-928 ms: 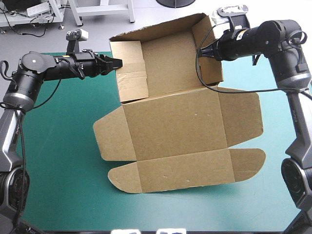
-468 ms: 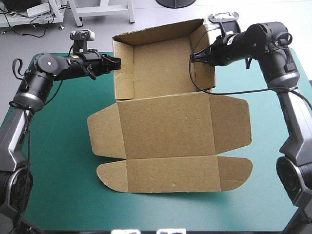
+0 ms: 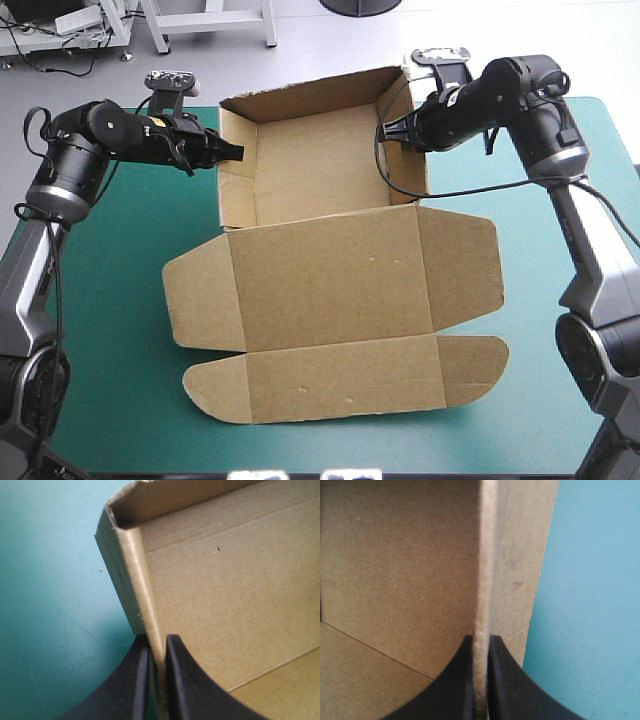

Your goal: Fold the box

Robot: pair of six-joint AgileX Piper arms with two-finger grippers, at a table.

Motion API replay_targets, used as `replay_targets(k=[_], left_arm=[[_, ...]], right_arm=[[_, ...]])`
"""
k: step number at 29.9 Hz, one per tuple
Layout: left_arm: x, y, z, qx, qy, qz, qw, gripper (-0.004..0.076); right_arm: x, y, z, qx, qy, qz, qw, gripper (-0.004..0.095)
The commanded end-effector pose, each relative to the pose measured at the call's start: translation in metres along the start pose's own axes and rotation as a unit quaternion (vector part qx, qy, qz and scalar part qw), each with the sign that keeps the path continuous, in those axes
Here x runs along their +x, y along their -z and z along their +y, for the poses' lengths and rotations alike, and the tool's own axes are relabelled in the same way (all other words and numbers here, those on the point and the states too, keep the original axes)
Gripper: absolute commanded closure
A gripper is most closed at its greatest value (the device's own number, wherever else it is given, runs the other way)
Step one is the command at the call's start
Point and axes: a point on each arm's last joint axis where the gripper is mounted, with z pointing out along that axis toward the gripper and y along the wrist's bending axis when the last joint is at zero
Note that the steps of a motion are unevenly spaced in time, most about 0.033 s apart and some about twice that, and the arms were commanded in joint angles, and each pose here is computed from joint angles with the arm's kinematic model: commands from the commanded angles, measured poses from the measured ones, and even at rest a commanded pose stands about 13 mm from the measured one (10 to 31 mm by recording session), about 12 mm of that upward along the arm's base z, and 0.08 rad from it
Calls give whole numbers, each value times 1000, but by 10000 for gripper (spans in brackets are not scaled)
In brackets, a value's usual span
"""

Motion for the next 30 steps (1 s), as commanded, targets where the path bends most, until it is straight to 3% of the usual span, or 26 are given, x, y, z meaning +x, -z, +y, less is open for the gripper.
replay_targets(k=[1,5,16,30], left_arm=[[-2,15,-18,18,-13,15,1000,729],[10,-11,-4,-5,-6,88,996,729],[33,-65,25,-53,39,198,978,729],[37,-91,30,-45,65,198,977,729]], right_arm=[[7,-1,19,-69,-6,17,997,912],[18,-32,10,-59,-11,61,996,912],[29,-92,-8,-38,-10,126,991,913],[38,-132,-22,-20,13,153,988,913]])
